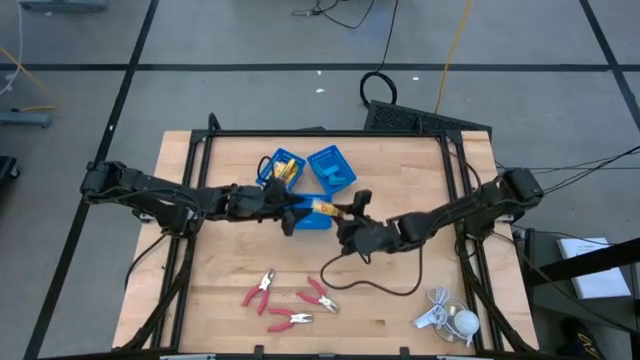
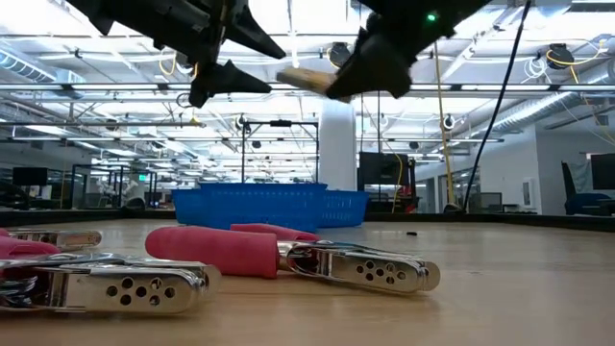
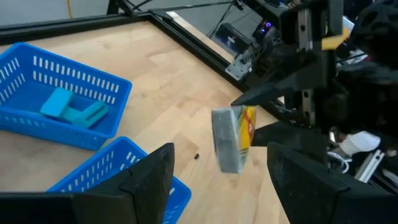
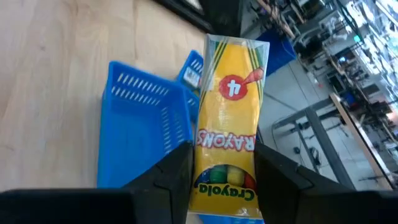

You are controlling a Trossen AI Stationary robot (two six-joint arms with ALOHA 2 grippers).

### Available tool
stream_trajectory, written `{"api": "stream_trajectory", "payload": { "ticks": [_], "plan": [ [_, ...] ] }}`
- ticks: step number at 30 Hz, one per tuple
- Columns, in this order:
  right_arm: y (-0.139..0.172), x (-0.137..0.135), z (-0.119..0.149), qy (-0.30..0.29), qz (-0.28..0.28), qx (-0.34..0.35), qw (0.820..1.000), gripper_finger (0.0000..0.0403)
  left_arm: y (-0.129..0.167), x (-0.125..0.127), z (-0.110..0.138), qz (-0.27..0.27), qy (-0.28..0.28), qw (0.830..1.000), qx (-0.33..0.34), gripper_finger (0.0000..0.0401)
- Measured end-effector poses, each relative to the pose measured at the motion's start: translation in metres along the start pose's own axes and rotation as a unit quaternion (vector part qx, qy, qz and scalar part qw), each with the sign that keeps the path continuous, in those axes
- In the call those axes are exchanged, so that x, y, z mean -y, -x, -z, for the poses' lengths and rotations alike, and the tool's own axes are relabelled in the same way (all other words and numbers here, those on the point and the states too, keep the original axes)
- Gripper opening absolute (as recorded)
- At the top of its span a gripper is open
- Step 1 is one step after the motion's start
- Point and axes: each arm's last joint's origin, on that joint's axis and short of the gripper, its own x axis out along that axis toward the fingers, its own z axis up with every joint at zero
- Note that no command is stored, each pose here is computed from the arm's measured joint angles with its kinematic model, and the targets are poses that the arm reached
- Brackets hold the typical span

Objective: Pick & Place School Supplies
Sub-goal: Put the yellow crayon box into the top left blue bin

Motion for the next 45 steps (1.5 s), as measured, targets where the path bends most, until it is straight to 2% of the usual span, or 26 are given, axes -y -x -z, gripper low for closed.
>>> {"api": "stream_trajectory", "payload": {
  "ticks": [5,8,13,17,20,24,30,32,36,38,41,45],
  "plan": [
    [-0.01,0.01,-0.003,0.003,-0.018,0.023,1.0,0.0135,-0.007,-0.008,-0.001,-0.015,-0.001,1.0,0.001,0.0255],
    [-0.016,0.015,-0.002,-0.004,-0.029,0.029,0.999,0.0135,-0.013,-0.012,-0.003,-0.005,0.004,1.0,0.005,0.0255],
    [-0.022,0.022,0.0,-0.011,-0.02,0.023,0.999,0.0135,-0.025,-0.019,-0.004,0.017,0.009,1.0,0.0,0.0255],
    [-0.023,0.023,0.001,-0.011,-0.018,0.021,1.0,0.0135,-0.026,-0.024,-0.006,0.011,0.013,1.0,0.0,0.0246],
    [-0.023,0.023,0.001,-0.011,-0.018,0.021,1.0,0.0135,-0.027,-0.025,-0.007,0.013,0.011,1.0,0.003,0.0214],
    [-0.023,0.023,0.001,-0.026,-0.018,0.02,0.999,0.0138,-0.027,-0.026,-0.01,0.023,0.003,1.0,0.007,0.015],
    [-0.023,0.022,0.001,-0.126,-0.033,0.023,0.991,0.0155,-0.026,-0.027,-0.017,0.033,-0.019,0.999,0.026,0.0059],
    [-0.023,0.02,0.004,-0.146,-0.048,0.027,0.988,0.0163,-0.023,-0.028,-0.021,0.034,-0.028,0.999,0.029,0.0041],
    [-0.023,0.014,0.015,-0.172,-0.064,0.017,0.983,0.0182,-0.018,-0.031,-0.026,0.029,-0.046,0.998,0.033,0.0038],
    [-0.024,0.01,0.024,-0.174,-0.072,0.005,0.982,0.0192,-0.014,-0.034,-0.031,0.018,-0.055,0.997,0.041,0.0046],
    [-0.022,-0.002,0.044,-0.162,-0.109,-0.031,0.98,0.0204,-0.005,-0.041,-0.044,-0.032,-0.049,0.995,0.076,0.0061],
    [-0.018,-0.001,0.051,-0.204,-0.137,-0.021,0.969,0.0211,0.003,-0.052,-0.043,-0.086,-0.053,0.994,0.046,0.0056]
  ]
}}
